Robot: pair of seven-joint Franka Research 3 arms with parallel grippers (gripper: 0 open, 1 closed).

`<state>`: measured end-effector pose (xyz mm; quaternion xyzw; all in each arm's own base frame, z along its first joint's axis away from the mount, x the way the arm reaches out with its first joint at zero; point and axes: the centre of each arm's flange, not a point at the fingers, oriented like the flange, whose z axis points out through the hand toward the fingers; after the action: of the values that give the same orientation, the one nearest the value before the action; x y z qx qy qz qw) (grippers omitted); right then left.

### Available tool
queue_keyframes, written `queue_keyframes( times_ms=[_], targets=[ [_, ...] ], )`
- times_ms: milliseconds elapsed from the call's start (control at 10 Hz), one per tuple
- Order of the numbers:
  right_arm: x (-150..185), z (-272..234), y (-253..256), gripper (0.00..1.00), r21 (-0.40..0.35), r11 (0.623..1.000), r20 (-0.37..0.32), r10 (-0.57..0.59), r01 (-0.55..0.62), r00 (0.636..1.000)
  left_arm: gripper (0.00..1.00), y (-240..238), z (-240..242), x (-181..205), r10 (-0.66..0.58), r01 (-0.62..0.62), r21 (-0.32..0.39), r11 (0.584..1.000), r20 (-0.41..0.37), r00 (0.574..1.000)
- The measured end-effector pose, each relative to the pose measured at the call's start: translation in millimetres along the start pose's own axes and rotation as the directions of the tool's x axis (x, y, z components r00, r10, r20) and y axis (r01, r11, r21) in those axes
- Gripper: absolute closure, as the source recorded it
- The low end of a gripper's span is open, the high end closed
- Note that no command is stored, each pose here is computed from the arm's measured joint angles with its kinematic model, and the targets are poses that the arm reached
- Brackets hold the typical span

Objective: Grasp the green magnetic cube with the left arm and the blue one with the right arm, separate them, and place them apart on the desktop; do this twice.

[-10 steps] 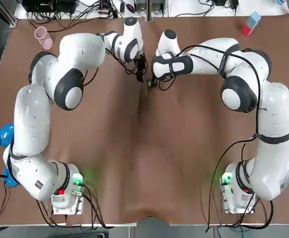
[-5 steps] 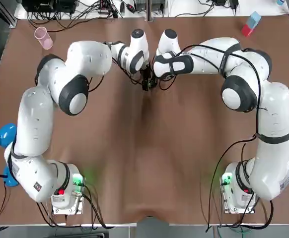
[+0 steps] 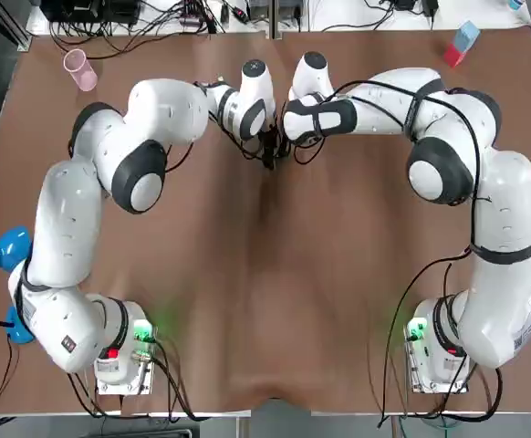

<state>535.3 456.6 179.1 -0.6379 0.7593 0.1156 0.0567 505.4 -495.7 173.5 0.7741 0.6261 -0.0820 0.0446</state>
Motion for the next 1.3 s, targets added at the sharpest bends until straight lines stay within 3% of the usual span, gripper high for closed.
queue_keyframes(
  times_ms=[400, 1000, 1300],
  targets=[
    [0, 0, 0, 0.77, 0.002, 1.0, -0.004, -0.005, 0.005, 1.0, 0.75, 3, -2, 1, -0.002, 0.003, -0.008, 1.0, 0.002, 1.0],
    [1, -1, -2, 0.77, 0.004, 1.0, -0.005, -0.005, 0.005, 1.0, 0.76, 11, -6, 17, -0.006, 0.006, 0.004, 1.0, -0.003, 1.0],
    [2, -3, -3, 0.72, 0.007, 1.0, -0.004, -0.012, 0.012, 1.0, 0.76, 15, -13, 43, 0.057, -0.053, 0.09, 0.995, -0.033, 0.998]
  ],
)
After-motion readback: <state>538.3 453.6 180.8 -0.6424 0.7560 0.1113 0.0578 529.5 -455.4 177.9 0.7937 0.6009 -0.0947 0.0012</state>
